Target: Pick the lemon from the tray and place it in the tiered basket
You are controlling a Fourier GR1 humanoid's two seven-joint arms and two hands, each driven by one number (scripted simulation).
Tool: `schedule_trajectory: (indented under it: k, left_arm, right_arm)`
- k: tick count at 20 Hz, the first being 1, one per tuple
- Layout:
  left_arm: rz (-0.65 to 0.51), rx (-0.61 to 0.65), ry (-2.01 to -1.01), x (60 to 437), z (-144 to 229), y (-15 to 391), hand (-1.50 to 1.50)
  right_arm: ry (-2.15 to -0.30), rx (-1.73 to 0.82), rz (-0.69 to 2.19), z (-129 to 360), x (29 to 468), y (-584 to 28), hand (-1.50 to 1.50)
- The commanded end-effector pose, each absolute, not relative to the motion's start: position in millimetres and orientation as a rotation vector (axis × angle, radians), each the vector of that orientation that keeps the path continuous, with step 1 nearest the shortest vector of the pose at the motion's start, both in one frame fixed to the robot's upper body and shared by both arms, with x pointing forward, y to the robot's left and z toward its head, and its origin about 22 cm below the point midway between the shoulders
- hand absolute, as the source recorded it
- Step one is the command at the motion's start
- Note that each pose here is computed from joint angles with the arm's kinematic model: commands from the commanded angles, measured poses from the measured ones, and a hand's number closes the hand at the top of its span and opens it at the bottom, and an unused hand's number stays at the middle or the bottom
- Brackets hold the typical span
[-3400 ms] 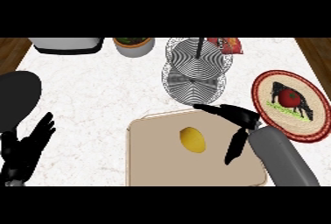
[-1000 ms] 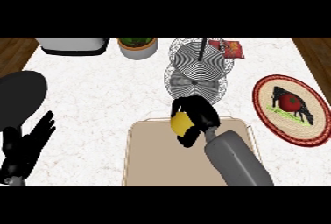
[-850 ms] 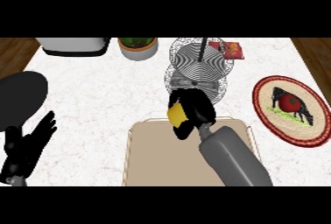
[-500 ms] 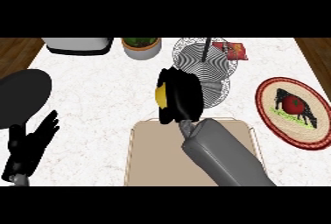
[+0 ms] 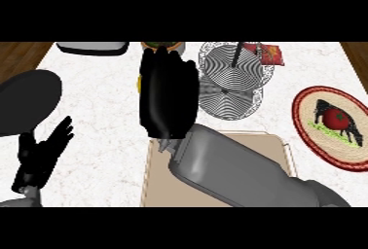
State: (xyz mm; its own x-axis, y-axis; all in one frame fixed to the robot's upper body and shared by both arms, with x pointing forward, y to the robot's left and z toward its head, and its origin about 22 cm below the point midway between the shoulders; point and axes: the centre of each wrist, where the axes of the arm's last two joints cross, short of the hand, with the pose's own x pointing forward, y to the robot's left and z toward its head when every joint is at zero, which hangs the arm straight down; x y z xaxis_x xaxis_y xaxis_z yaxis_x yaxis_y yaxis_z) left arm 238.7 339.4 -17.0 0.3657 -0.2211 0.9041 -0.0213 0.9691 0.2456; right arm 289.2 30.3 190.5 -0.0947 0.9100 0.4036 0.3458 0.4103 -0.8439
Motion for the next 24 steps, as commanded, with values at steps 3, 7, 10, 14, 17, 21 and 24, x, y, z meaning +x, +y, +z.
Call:
schedule_trajectory:
  k: [3,7,10,14,17,21,24]
  left_arm:
    - [-0.123,0.233,-1.216,251.3,-4.2,341.6,0.0]
    - [-0.119,0.252,-1.211,238.7,-20.5,337.1,0.0]
    - [-0.122,0.248,-1.218,245.4,-11.3,351.5,0.0]
    - [-0.125,0.235,-1.205,229.0,-17.0,343.9,0.0]
    - [-0.115,0.248,-1.217,234.0,-11.9,346.7,0.0]
    - [-0.107,0.257,-1.216,232.3,-11.3,348.3,0.0]
    - [-0.1,0.249,-1.218,231.4,-17.9,351.0,0.0]
  right_arm:
    - [-1.55,-1.161,0.47,222.9,293.8,55.5,1.5]
    - [-1.571,-1.23,0.47,225.1,322.1,56.7,1.5]
    - [-1.57,-1.27,0.479,217.5,349.3,49.9,1.5]
    - [-1.685,-1.049,0.288,232.5,366.0,26.4,1.5]
    - [-1.695,-1.029,0.292,223.3,382.9,19.3,1.5]
    - [-1.691,-1.01,0.271,226.7,404.7,13.5,1.5]
    - [-1.711,-1.01,0.285,225.2,418.5,8.5,1.5]
